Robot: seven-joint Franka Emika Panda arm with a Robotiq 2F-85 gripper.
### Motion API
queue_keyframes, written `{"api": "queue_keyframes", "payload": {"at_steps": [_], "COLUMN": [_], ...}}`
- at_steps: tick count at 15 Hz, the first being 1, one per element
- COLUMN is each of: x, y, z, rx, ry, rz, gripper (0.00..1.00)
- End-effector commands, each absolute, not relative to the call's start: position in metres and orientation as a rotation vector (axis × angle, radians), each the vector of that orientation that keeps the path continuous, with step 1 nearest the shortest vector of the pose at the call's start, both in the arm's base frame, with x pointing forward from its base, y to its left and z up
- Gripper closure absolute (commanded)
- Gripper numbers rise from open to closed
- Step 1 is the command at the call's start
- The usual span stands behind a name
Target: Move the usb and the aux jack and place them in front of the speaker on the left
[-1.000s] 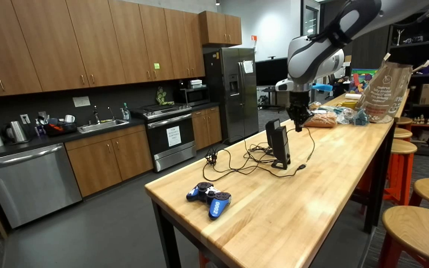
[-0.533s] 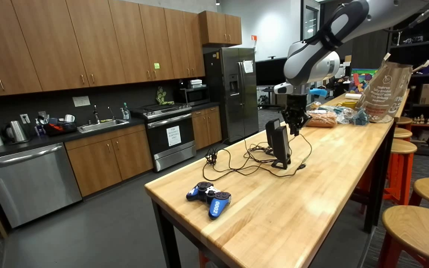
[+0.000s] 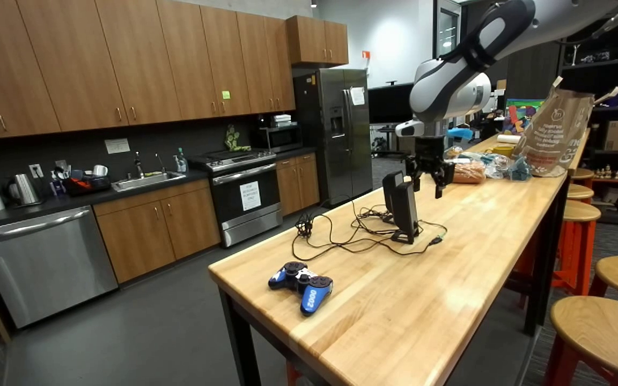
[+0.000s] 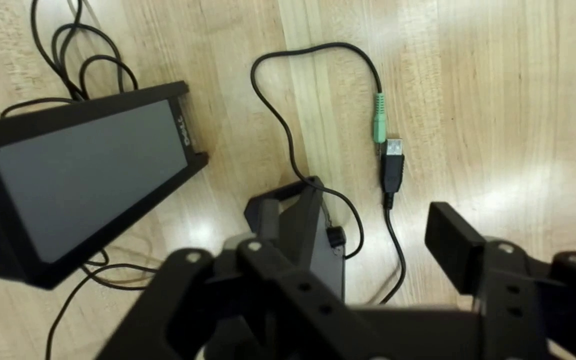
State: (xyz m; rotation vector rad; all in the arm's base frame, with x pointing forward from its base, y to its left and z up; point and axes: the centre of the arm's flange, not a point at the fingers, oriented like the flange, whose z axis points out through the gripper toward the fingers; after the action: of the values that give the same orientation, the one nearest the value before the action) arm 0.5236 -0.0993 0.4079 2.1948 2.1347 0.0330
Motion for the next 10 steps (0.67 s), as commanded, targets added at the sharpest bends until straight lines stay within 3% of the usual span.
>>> {"api": "queue_keyframes", "payload": {"at_steps": [1, 10], "x": [0.495, 0.459], "y": [-0.082, -0.056], "z": [0.416, 0.426], "rx": [2.217, 2.289], "ry": [2.189, 2.337], "rz": [0.022, -0.048], "gripper": [0.00, 0.00]}}
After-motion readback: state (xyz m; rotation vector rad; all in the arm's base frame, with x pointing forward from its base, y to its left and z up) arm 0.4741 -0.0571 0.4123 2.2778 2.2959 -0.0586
